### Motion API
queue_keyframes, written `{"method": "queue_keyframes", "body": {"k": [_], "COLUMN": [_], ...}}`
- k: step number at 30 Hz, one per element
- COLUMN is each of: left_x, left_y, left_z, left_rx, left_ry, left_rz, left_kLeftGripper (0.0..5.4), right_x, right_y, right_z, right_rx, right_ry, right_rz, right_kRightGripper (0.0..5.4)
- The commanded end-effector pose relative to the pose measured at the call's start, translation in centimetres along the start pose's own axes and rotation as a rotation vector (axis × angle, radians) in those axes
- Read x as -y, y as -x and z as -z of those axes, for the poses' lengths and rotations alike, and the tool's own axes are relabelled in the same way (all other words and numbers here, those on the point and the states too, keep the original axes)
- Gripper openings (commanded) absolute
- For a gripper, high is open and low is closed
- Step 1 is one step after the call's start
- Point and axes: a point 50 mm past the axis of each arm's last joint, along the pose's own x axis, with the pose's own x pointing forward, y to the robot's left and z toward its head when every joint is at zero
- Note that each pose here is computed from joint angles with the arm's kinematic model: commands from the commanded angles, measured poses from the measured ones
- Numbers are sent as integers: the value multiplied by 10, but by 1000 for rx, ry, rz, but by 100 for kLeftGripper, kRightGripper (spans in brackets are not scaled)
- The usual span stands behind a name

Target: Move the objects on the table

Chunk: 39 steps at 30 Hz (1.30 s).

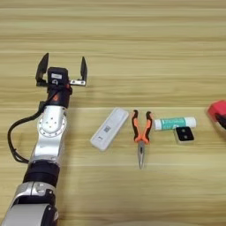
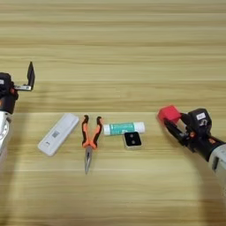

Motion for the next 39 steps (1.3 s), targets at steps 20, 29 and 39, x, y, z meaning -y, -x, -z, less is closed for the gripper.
{"method": "queue_keyframes", "body": {"k": [20, 29, 39], "left_x": [25, 54, 66], "left_y": [7, 19, 29], "left_z": [-11, -32, -53], "left_rx": [19, 103, 118], "left_ry": [62, 99, 190], "left_rz": [397, 845, 1172], "left_kLeftGripper": [540, 540, 540], "right_x": [-16, -25, -39], "right_y": [-9, -13, -6], "right_z": [-53, -67, -82], "right_rx": [55, 74, 110], "right_ry": [200, 281, 380], "right_rz": [-275, -426, -633], "right_kRightGripper": [230, 230, 230]}}
